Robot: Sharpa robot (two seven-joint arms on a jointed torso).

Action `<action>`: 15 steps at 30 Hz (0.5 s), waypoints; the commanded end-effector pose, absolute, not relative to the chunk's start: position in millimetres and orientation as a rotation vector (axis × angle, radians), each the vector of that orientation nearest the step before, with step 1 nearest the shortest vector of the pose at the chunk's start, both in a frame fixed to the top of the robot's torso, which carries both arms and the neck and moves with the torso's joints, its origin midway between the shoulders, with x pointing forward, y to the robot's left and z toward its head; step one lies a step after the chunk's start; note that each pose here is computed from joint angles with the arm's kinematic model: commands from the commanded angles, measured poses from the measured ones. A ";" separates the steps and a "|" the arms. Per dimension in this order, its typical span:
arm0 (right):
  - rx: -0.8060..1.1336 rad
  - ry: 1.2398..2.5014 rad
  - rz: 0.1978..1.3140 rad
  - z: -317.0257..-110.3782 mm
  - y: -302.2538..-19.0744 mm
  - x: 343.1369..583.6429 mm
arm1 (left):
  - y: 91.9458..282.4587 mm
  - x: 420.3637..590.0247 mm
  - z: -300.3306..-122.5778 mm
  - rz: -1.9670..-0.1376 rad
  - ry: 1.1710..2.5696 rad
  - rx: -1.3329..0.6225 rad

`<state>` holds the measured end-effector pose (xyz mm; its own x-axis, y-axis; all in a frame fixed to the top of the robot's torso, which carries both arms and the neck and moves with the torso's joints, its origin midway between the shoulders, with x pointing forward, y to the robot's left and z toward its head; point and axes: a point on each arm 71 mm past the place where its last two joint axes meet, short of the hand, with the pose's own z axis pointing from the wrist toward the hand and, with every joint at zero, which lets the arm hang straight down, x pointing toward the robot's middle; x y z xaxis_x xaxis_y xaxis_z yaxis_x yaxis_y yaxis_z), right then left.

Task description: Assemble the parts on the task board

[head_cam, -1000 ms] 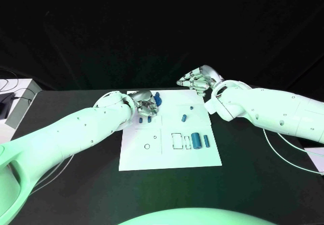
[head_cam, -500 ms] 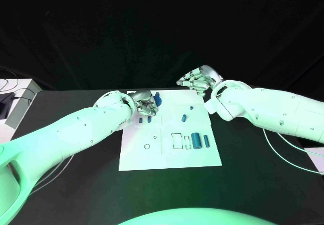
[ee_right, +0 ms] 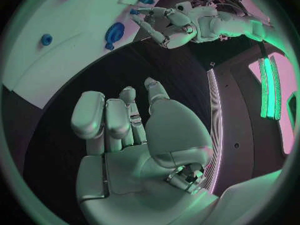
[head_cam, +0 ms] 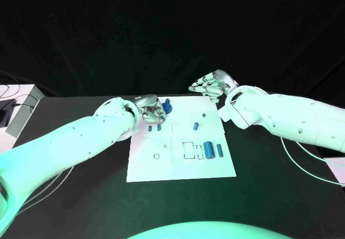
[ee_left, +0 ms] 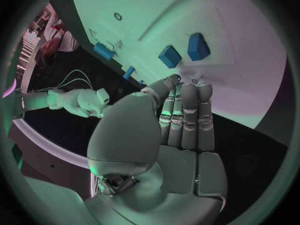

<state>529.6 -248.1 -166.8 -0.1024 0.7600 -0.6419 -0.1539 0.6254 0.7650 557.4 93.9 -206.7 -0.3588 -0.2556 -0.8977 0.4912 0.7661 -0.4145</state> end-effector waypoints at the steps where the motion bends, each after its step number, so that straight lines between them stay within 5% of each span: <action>1: 0.520 1.487 0.841 -166.3 -247.9 529.2 | 94.3 555.0 -198.4 -0.845 1.761 0.125; 15: 0.525 1.486 0.834 -166.3 -251.4 529.1 | 119.6 553.3 -187.2 -0.862 1.808 0.049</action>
<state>529.3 -252.5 -166.7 -0.0968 0.7591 -0.6437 -0.1495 0.6283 0.7635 554.3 120.8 -185.5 -0.3777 -0.3535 -0.8558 0.4439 0.7420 -0.5024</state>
